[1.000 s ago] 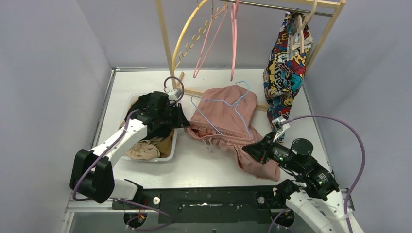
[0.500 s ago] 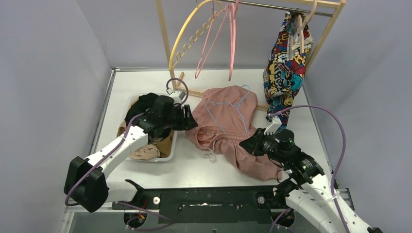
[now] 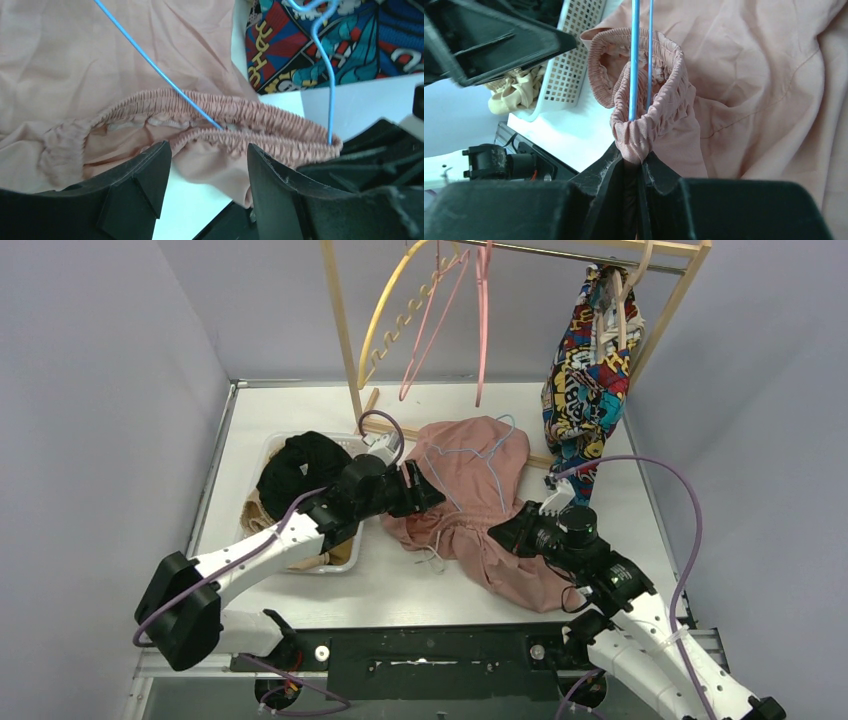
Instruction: Remove the shorts from the hanger
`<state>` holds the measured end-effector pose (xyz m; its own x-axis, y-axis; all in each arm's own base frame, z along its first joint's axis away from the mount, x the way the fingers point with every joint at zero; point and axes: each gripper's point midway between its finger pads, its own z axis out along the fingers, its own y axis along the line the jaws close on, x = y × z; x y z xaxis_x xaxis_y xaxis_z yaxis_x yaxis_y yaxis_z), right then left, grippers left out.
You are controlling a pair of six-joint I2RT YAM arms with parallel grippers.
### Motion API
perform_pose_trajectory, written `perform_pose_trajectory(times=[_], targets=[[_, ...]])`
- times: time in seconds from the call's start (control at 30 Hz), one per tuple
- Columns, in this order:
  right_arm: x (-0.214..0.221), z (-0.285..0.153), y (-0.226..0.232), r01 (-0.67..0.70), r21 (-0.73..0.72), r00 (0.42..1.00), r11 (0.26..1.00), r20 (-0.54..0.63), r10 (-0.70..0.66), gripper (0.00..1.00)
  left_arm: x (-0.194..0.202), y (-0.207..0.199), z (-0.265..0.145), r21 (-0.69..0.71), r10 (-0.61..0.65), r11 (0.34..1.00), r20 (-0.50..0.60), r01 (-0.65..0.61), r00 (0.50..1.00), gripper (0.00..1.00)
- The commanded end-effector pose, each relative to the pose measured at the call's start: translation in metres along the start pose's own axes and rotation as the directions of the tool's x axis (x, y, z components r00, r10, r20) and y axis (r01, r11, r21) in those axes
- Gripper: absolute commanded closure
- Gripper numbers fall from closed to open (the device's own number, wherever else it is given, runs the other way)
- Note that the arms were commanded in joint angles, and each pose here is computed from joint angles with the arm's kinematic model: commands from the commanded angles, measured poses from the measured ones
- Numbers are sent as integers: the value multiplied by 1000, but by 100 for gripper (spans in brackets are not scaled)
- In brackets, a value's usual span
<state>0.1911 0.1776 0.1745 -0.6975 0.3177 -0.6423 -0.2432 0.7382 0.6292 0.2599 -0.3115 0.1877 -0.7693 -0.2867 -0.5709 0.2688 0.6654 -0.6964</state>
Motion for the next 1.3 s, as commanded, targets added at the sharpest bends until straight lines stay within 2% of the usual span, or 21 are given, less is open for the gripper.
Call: perform_pose_trajectory(times=[0.0,0.3,0.43,0.6,0.63,0.7,0.77,0.87,0.97,1.07,1.17,1.27], targets=[[-25,-6,29,46,-124,993,991,115,-32,100,-23,-26,24,108,-193,977,77,185,978,44],[-22,-20,45,79,-220,990,972,135,-50,100,-27,-31,59,156,-305,944,66,292,950,46],[-23,-23,48,91,-246,987,965,153,-54,100,-21,-29,64,185,-359,920,46,345,932,56],[-20,-20,44,94,-233,988,968,141,-62,99,-25,-34,60,207,-350,920,57,332,935,67],[-19,-19,43,92,-229,989,969,137,-62,99,-26,-35,58,211,-345,922,62,326,937,70],[-17,-17,41,88,-221,990,971,129,-60,99,-29,-37,54,219,-339,923,73,316,938,82],[-16,-14,40,82,-216,991,973,119,-57,98,-27,-39,53,234,-337,920,64,314,939,100],[-17,-11,37,70,-195,993,978,112,-48,87,-21,-37,50,243,-347,913,46,326,937,100],[-20,-11,36,61,-171,993,983,106,-43,64,-13,-30,48,238,-378,902,32,360,925,100],[-27,-16,41,72,-166,992,983,116,-53,52,-13,-26,45,257,-416,882,35,395,908,100],[-35,-23,44,81,-156,988,984,143,-59,45,-20,-27,39,290,-439,866,50,407,897,100],[-46,-28,47,86,-154,981,984,186,-57,42,-33,-31,29,337,-453,852,87,402,887,100]])
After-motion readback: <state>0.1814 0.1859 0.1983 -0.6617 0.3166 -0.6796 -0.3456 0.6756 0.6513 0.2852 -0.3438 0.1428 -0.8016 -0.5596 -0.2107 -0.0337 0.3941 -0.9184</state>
